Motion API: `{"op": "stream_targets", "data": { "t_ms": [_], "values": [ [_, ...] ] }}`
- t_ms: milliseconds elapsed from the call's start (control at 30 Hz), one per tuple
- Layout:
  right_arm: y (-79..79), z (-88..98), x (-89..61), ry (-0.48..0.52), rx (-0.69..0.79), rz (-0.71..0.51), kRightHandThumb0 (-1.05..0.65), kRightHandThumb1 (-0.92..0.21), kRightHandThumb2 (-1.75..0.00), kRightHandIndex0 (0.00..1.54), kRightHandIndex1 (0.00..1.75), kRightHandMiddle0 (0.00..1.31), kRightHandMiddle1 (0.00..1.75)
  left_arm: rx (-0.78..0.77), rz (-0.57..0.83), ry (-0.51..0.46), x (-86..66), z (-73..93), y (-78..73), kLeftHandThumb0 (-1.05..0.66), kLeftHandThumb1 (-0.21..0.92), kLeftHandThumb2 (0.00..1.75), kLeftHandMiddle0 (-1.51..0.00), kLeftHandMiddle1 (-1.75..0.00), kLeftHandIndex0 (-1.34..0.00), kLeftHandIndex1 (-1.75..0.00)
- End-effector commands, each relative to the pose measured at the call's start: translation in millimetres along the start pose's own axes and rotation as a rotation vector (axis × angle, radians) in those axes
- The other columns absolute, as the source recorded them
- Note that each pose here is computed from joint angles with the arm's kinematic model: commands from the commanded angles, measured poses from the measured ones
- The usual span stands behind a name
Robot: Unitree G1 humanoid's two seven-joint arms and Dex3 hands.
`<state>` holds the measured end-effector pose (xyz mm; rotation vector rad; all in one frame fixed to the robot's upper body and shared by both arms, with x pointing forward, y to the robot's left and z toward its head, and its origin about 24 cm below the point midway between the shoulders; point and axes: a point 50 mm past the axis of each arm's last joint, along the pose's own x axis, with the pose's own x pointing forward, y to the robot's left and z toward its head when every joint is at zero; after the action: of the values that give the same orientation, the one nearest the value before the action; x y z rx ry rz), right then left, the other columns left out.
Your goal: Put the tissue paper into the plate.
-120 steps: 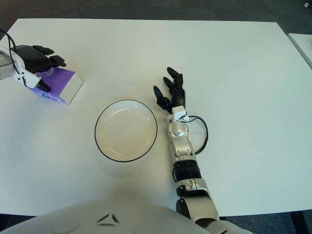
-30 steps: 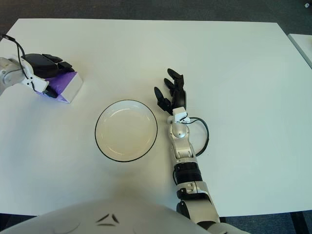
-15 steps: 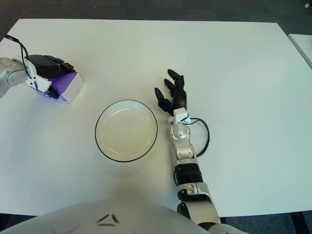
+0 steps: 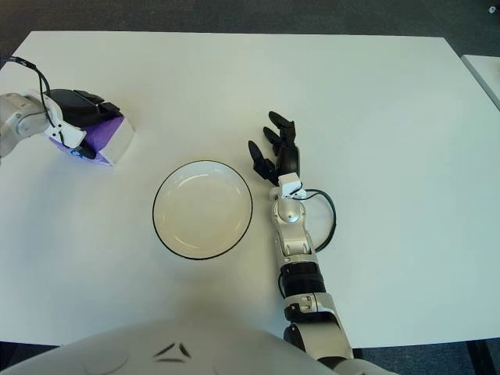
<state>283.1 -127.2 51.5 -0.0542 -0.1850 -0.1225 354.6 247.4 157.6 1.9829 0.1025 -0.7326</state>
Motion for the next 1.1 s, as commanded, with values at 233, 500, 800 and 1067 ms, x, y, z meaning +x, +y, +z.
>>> {"op": "stream_targets", "data": {
  "t_ms": [233,500,800,1067],
  "values": [
    [-10.9,-39.7,-25.0,0.225,-0.031,-0.025,-0.52,-0.89,-0.49,0.32,0.43,0.0,0.78,-0.029,-0.128,-0.023,14.3,13.3,-30.7,-0.83,0.89,0.08,-0.2,-0.01,0.0,-0.55],
    [-10.5,-39.4,-24.6,0.223,-0.03,-0.036,-0.53,-0.89,-0.49,0.32,0.44,0.0,0.78,0.015,-0.113,-0.017,17.4,14.2,-34.5,-0.76,0.81,0.07,-0.24,-0.52,0.0,-0.8],
    [-11.3,-39.5,-23.9,0.223,-0.037,-0.036,-0.52,-0.89,-0.49,0.32,0.45,0.0,0.79,-0.079,-0.014,-0.032,20.8,13.6,-36.8,-0.56,0.38,0.78,-0.29,-1.61,-0.07,-1.62],
    [-12.2,-39.6,-23.5,0.22,-0.035,-0.03,-0.51,-0.89,-0.5,0.33,0.46,0.0,0.78,-0.102,0.089,-0.047,25.6,14.9,-45.7,-0.49,0.35,0.9,-0.51,-1.74,-0.24,-1.74]
  ]
}}
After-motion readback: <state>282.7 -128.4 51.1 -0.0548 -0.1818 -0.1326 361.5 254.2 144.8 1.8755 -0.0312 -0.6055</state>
